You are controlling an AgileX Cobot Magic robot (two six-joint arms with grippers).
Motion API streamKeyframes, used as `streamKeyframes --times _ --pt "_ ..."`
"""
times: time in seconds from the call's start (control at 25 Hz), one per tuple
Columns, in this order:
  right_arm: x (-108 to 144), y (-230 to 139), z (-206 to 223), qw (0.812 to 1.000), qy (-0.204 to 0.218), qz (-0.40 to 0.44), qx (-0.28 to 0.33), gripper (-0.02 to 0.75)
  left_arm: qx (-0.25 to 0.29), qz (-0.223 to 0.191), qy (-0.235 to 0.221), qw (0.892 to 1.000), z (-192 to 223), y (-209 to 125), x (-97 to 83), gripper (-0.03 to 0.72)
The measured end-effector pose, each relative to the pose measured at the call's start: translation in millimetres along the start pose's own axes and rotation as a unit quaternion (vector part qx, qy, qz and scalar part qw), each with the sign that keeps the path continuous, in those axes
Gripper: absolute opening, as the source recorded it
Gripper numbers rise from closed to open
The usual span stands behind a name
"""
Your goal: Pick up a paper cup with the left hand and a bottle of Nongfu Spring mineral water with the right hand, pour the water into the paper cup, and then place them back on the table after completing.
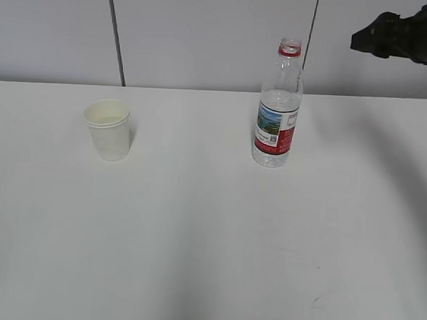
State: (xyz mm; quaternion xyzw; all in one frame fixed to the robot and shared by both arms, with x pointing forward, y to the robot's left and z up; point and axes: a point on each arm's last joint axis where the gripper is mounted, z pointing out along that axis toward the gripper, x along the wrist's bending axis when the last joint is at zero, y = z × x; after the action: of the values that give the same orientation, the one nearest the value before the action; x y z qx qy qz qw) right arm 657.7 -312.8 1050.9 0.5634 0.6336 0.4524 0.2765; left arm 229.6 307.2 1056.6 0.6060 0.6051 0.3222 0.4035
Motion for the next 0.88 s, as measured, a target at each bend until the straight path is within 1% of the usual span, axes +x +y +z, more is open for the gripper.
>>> streamKeyframes --times 0.2,0.4,0.48,0.72,0.88 --pt "-1.7 0.5 0.0 1.000 -0.009 0.000 -0.003 0.589 -0.001 -0.007 0.007 1.000 -0.1 -0.2 -0.9 0.300" --pt "-2.2 0.7 0.0 1.000 -0.012 0.000 -0.004 0.589 -0.007 -0.038 0.062 0.997 -0.6 -0.6 -2.4 0.300" --pt "-2.2 0.7 0.0 1.000 -0.012 0.000 -0.004 0.589 -0.008 -0.044 0.074 0.996 -0.7 -0.7 -2.7 0.300" --pt "-2.3 0.7 0.0 1.000 -0.013 0.000 -0.004 0.589 -0.009 -0.046 0.076 0.996 -0.7 -0.7 -2.9 0.300" --pt "-4.0 1.2 -0.1 1.000 -0.022 0.000 -0.007 0.589 -0.009 -0.046 0.076 0.996 -0.7 -0.7 -2.9 0.300"
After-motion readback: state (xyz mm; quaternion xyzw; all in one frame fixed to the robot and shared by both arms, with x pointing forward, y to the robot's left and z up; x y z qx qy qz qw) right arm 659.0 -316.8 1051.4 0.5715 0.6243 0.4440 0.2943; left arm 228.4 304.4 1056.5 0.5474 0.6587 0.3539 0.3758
